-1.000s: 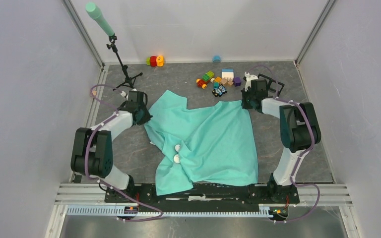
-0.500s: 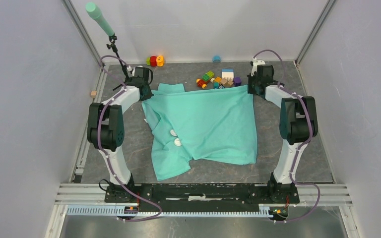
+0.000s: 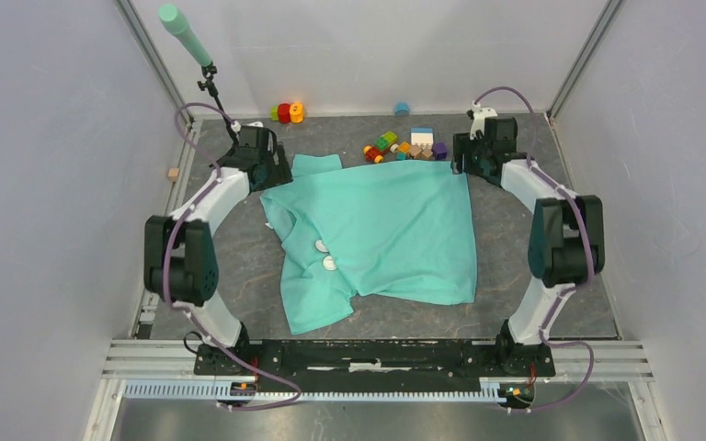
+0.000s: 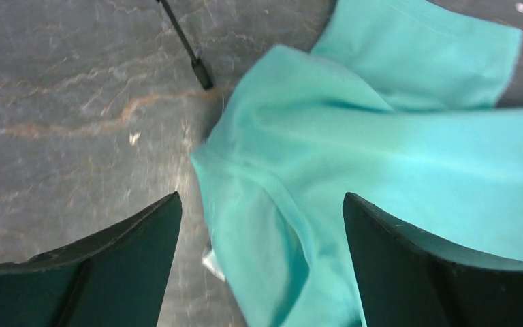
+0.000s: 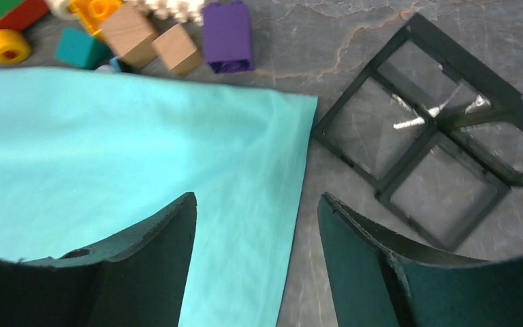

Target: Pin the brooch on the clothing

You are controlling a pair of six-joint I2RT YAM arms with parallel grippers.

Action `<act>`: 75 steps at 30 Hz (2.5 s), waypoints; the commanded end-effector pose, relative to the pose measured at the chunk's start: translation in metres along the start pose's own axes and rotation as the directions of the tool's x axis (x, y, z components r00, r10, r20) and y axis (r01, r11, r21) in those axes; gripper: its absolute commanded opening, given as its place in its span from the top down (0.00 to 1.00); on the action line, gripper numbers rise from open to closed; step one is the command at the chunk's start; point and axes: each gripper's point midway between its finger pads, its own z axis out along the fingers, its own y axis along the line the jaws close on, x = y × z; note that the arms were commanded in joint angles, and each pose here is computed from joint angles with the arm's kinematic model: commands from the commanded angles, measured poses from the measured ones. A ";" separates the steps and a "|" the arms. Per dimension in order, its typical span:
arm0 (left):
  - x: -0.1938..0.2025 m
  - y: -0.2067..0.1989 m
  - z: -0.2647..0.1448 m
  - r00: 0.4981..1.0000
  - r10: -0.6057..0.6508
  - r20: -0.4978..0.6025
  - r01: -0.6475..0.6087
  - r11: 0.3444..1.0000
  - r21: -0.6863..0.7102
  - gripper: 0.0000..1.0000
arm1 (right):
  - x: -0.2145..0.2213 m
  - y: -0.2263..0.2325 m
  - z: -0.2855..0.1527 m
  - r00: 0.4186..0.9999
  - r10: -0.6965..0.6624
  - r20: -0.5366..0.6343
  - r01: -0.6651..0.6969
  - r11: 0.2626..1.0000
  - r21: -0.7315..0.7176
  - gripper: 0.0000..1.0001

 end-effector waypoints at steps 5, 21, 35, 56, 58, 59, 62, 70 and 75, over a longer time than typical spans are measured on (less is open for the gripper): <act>0.067 0.012 -0.079 0.997 -0.044 -0.062 0.049 0.995 0.086 0.13 | 0.025 0.026 -0.089 0.994 0.099 0.049 -0.095 0.992 -0.087 0.29; 0.199 0.041 -0.099 0.956 -0.208 -0.205 0.222 0.974 0.048 0.28 | 0.193 0.044 -0.149 0.963 0.132 -0.234 -0.147 0.988 -0.047 0.32; 0.213 0.016 -0.083 0.951 -0.178 -0.255 0.215 0.969 0.125 0.37 | 0.226 0.033 -0.158 0.950 0.134 -0.281 -0.121 0.991 0.063 0.34; 0.244 0.034 -0.096 0.912 -0.336 -0.234 0.357 0.933 0.052 0.98 | 0.233 0.007 -0.153 0.958 0.193 -0.212 -0.144 0.964 0.224 0.98; 0.242 0.039 -0.101 0.903 -0.379 -0.204 0.394 0.918 0.038 0.98 | 0.231 0.003 -0.153 0.959 0.197 -0.202 -0.144 0.958 0.249 1.00; 0.241 0.040 -0.103 0.894 -0.405 -0.194 0.420 0.907 0.041 0.98 | 0.231 0.000 -0.153 0.959 0.201 -0.198 -0.146 0.954 0.261 1.00; 0.240 0.040 -0.110 0.865 -0.467 -0.182 0.482 0.874 0.052 0.98 | 0.229 -0.004 -0.153 0.959 0.213 -0.187 -0.155 0.946 0.285 1.00; 0.243 0.050 -0.132 0.819 -0.550 -0.164 0.562 0.826 0.036 0.98 | 0.226 -0.015 -0.154 0.959 0.225 -0.172 -0.157 0.927 0.340 1.00; 0.245 0.052 -0.145 0.774 -0.612 -0.163 0.627 0.778 0.053 0.98 | 0.224 -0.016 -0.154 0.961 0.220 -0.170 -0.151 0.927 0.344 1.00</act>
